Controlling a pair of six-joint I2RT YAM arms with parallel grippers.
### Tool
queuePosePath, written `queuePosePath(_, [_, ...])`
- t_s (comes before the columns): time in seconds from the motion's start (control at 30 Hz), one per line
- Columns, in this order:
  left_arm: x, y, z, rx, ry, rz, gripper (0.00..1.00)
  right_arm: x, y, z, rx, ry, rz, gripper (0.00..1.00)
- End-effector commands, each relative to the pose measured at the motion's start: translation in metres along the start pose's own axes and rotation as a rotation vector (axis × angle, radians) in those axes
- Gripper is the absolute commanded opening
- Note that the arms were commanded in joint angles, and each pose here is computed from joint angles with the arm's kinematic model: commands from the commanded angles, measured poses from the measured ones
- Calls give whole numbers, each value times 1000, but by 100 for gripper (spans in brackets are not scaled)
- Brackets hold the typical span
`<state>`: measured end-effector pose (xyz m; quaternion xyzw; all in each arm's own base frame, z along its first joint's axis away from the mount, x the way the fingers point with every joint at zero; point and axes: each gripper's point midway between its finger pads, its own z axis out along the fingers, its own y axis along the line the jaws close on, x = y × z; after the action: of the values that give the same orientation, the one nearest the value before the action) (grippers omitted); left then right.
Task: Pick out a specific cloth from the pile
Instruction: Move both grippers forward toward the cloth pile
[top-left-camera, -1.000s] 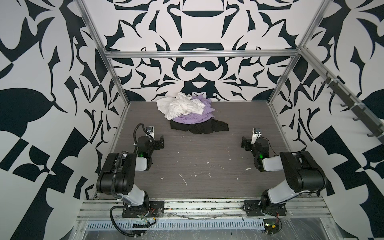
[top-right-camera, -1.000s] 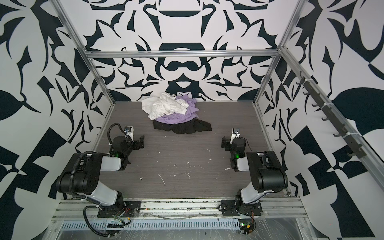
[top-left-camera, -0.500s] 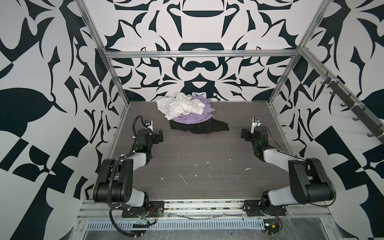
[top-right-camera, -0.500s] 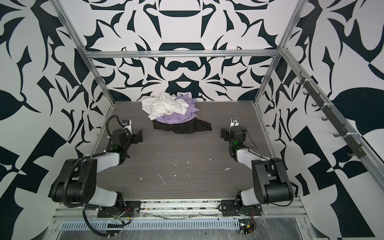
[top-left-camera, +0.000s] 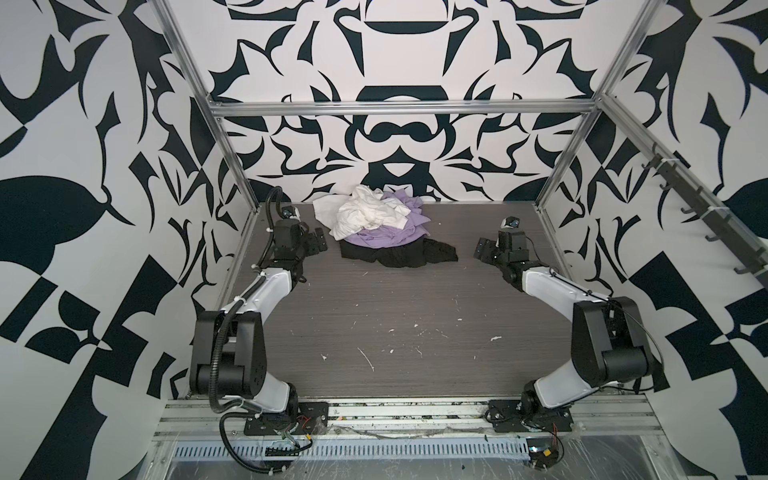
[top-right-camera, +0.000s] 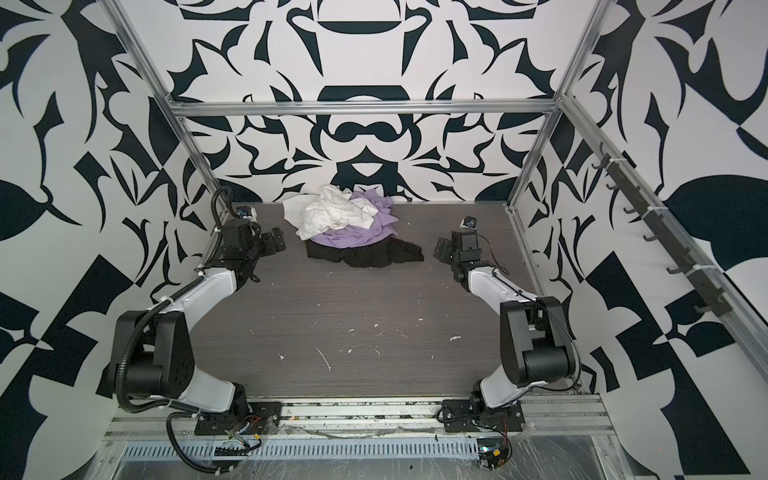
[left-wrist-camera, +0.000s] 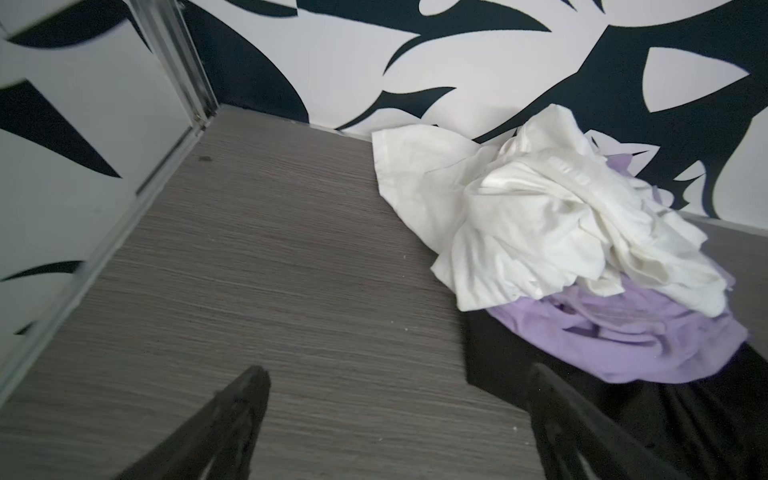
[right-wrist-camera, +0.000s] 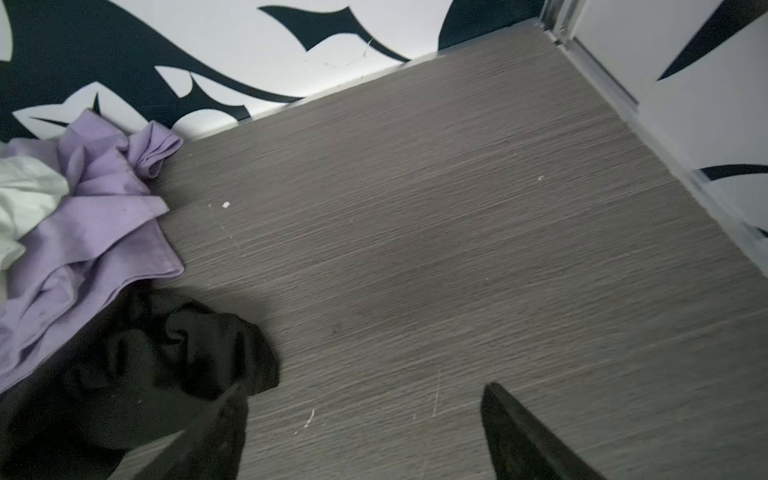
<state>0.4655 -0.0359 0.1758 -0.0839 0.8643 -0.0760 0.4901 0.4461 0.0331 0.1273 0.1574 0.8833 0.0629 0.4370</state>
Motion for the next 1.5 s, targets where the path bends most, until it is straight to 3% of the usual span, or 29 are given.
queuePosePath(0.0, [42, -18, 6, 62, 189, -89, 99, -8, 34, -1, -148, 49, 125, 81])
queuePosePath(0.17, [50, -46, 13, 173, 256, -149, 99, -7, 74, 13, -301, 144, 226, 71])
queuePosePath(0.33, [58, -63, 20, 243, 299, -194, 100, -13, 104, 28, -403, 161, 254, 62])
queuePosePath(0.53, [63, -86, 28, 345, 349, -208, 98, -27, 159, 44, -691, 161, 261, 55])
queuePosePath(0.67, [64, -100, 31, 423, 361, -251, 97, -36, 163, 64, -698, 129, 325, 52])
queuePosePath(0.83, [65, -109, 33, 471, 396, -275, 93, -31, 148, 95, -594, 138, 475, 43])
queuePosePath(0.93, [68, -111, 32, 485, 417, -281, 93, -29, 147, 105, -571, 148, 506, 42])
queuePosePath(1.17, [72, -115, 33, 507, 432, -293, 93, -28, 170, 119, -585, 159, 434, 42])
queuePosePath(1.27, [73, -109, 33, 476, 420, -300, 100, -25, 177, 125, -566, 173, 406, 41])
queuePosePath(1.47, [70, -108, 30, 479, 390, -306, 99, -23, 193, 129, -564, 182, 362, 40])
